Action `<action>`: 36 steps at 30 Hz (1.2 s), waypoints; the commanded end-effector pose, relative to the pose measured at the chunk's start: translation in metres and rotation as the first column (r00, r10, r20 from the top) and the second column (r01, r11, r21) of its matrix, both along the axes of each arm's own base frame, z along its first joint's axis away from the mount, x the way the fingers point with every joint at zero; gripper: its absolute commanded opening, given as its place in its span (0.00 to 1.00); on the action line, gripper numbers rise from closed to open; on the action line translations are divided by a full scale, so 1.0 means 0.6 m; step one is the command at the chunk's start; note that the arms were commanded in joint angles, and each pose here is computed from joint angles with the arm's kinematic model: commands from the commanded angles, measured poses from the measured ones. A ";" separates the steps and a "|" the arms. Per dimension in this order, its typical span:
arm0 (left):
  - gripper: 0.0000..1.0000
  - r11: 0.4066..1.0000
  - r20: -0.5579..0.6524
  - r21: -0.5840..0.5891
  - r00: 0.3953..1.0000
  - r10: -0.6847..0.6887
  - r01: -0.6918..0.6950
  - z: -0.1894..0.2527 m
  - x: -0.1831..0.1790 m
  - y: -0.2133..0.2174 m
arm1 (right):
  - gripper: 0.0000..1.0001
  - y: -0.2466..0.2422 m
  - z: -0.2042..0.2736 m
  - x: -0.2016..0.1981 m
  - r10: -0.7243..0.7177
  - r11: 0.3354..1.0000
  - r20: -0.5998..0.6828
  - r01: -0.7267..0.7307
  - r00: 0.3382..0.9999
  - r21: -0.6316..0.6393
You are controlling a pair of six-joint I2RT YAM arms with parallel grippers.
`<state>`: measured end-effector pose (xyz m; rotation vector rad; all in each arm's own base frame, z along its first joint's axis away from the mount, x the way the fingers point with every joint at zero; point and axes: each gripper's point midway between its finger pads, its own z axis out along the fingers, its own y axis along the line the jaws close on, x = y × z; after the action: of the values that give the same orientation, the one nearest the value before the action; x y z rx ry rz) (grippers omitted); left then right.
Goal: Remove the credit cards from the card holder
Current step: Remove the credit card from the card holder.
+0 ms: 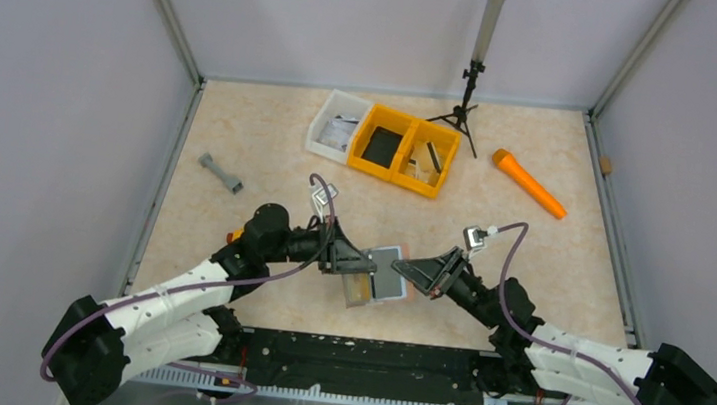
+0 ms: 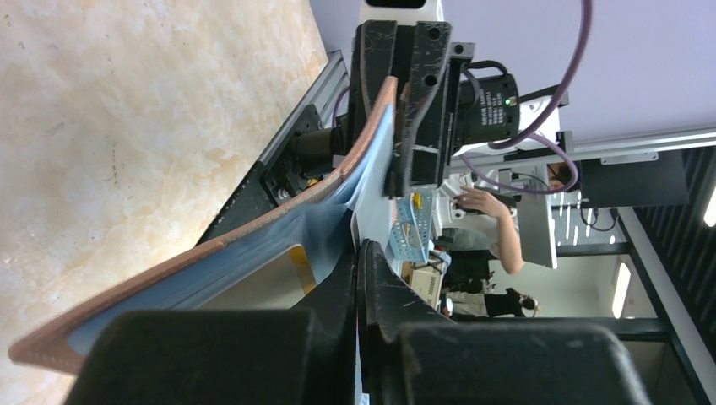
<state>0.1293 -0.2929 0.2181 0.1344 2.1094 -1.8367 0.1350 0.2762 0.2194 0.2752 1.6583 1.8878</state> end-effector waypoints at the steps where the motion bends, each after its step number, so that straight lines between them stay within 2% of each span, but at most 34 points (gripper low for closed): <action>1: 0.00 0.998 0.049 -0.059 0.999 0.006 -0.003 0.026 0.000 -0.001 | 0.00 -0.006 0.066 -0.002 -0.006 0.994 0.065 -0.001 0.998 0.109; 3: 0.00 0.998 0.046 -0.059 0.999 0.007 -0.004 0.025 0.000 -0.001 | 0.00 -0.007 0.064 -0.003 -0.005 0.994 0.062 -0.002 0.998 0.109; 10: 0.00 0.998 0.039 -0.057 0.999 0.012 -0.010 0.015 -0.003 0.003 | 0.21 -0.016 0.062 0.001 -0.030 0.993 0.054 0.024 0.998 0.118; 13: 0.00 0.998 0.035 -0.062 0.999 0.012 -0.010 0.013 -0.003 0.004 | 0.26 -0.016 0.061 0.001 -0.031 0.993 0.054 0.025 0.998 0.114; 15: 0.00 0.998 0.036 -0.064 0.999 0.013 -0.011 0.013 -0.003 0.004 | 0.32 -0.016 0.061 0.001 -0.032 0.993 0.052 0.026 0.998 0.114; 16: 0.00 0.998 0.036 -0.063 0.999 0.013 -0.011 0.013 -0.004 0.004 | 0.32 -0.016 0.061 0.001 -0.031 0.993 0.052 0.025 0.998 0.114; 22: 0.00 0.998 0.035 -0.064 0.999 0.014 -0.012 0.013 -0.004 0.006 | 0.10 -0.015 0.056 0.002 -0.030 0.994 0.036 0.026 0.999 0.108; 36: 0.00 0.998 0.030 -0.061 0.999 0.022 -0.020 0.005 -0.006 0.011 | 0.11 -0.021 0.056 0.002 -0.038 0.991 0.033 0.033 0.999 0.127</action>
<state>0.1248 -0.2884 0.2176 0.1110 2.0702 -1.8705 0.1378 0.2719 0.2201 0.3142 1.6519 1.8807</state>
